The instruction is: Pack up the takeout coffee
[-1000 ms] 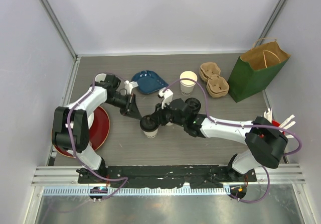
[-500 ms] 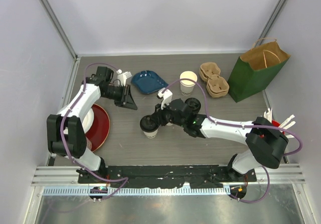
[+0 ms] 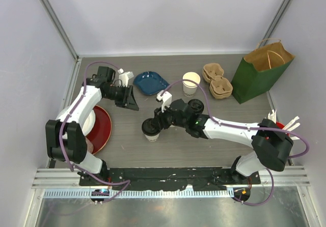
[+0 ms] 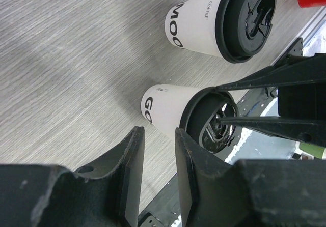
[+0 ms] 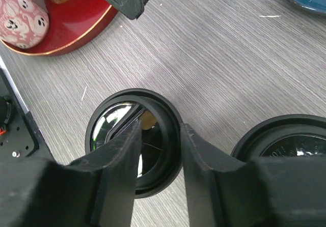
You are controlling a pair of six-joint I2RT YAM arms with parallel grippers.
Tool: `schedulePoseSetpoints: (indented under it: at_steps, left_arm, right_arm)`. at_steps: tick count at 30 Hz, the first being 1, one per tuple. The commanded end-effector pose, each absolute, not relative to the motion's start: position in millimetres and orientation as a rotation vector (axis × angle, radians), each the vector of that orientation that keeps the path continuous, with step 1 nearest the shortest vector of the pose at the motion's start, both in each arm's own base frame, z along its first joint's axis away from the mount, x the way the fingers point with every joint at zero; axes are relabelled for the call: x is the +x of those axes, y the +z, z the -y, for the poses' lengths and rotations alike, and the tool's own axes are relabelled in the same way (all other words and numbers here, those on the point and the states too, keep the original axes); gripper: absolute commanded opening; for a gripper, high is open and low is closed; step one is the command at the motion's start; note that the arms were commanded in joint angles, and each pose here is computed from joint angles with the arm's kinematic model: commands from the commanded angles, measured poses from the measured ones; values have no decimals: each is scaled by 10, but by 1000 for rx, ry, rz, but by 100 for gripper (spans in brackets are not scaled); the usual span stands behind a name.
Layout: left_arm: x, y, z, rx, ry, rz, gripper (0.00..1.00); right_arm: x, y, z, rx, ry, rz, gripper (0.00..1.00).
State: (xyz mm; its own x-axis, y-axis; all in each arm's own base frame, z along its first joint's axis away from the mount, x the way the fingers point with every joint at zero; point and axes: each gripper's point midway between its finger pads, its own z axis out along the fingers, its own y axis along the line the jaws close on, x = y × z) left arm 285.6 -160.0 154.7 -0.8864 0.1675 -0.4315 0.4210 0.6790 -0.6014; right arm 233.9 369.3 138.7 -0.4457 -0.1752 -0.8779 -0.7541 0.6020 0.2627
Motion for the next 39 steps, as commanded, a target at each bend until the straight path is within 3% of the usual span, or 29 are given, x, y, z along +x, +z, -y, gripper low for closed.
schedulePoseSetpoints:
  at_steps: [1, 3, 6, 10, 18, 39]
  left_arm:
    - [2892, 1716, 1567, 503, -969, -2502, 33]
    - [2910, 1722, 1536, 504, -938, -2510, 33]
    - [2925, 1756, 1520, 510, -924, -2508, 33]
    - [2937, 1806, 1497, 516, -904, -2497, 33]
    - [2957, 1840, 1315, 464, -836, -2504, 34]
    - [2930, 1784, 1262, 448, -823, -2516, 34]
  right_arm:
    - [2291, 1727, -3702, -837, 812, -1915, 45]
    - [2256, 1919, -3740, -894, 824, -1902, 64]
    - [2244, 2061, -3750, -1033, 781, -1859, 76]
    - [2108, 2025, -3800, -1371, 791, -1807, 75]
    - [2157, 1813, -3820, -1782, 711, -1764, 61]
    - [2409, 1598, -3951, -1799, 728, -1820, 54]
